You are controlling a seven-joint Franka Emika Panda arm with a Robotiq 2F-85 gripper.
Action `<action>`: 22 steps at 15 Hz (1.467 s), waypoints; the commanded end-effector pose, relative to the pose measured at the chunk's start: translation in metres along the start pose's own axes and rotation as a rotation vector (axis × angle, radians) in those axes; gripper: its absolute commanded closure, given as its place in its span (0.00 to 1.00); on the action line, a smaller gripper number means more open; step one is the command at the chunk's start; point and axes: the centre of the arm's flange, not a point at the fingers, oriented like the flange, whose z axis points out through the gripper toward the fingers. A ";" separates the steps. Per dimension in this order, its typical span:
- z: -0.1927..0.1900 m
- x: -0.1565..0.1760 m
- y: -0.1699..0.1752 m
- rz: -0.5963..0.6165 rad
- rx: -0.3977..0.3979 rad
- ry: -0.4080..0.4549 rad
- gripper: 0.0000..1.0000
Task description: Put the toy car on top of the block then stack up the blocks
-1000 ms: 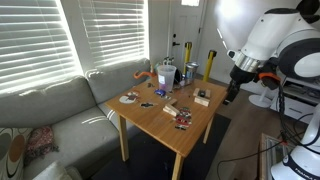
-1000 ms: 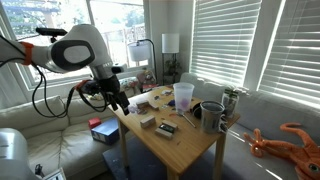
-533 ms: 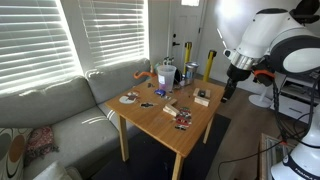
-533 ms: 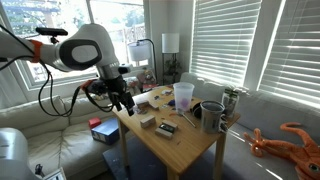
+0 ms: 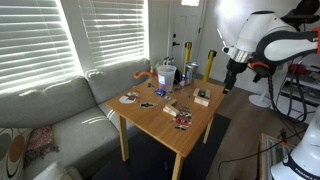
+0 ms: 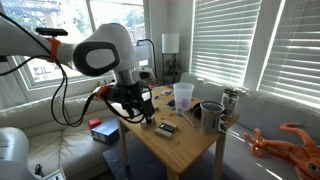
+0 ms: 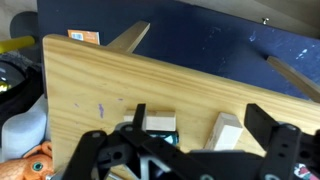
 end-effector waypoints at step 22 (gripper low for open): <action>0.085 0.094 0.070 -0.090 0.123 0.012 0.00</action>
